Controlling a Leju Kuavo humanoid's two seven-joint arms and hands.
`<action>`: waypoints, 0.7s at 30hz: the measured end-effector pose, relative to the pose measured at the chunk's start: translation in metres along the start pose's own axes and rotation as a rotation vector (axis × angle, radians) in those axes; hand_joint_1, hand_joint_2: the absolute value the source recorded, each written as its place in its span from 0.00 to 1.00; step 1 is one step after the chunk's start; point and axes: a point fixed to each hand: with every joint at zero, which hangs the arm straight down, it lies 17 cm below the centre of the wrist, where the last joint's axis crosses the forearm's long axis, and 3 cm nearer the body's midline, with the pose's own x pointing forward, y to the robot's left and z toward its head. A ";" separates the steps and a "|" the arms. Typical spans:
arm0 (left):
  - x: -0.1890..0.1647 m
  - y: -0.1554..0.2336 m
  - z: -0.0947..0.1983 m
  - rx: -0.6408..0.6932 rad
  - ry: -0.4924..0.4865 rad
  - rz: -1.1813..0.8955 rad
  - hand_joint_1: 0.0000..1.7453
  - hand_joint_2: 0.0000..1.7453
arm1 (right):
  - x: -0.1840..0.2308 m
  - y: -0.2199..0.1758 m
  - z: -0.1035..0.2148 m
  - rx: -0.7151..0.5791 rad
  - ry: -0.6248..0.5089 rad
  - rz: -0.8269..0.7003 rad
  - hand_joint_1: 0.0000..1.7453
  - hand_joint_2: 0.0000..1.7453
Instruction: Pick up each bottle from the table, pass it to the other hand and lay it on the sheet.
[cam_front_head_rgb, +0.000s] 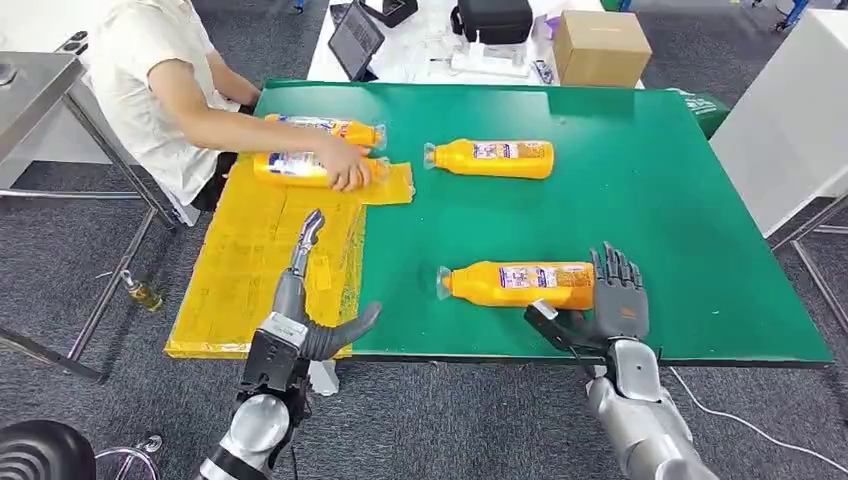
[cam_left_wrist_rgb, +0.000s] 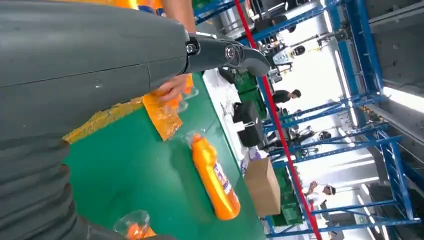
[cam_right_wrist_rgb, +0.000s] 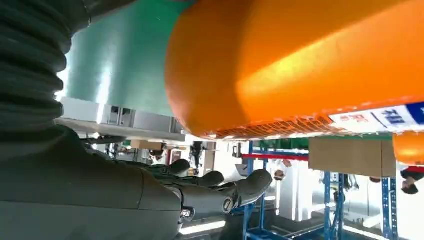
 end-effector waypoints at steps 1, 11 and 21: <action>0.001 0.000 0.000 0.000 -0.002 0.002 0.00 1.00 | 0.002 0.000 -0.003 0.002 -0.010 0.004 0.00 1.00; 0.003 -0.001 -0.001 -0.003 -0.012 0.009 0.00 1.00 | 0.016 0.001 -0.007 0.015 -0.075 0.019 0.00 1.00; 0.011 -0.004 -0.009 -0.005 -0.036 0.029 0.00 1.00 | 0.046 0.015 -0.001 0.072 -0.214 -0.048 1.00 1.00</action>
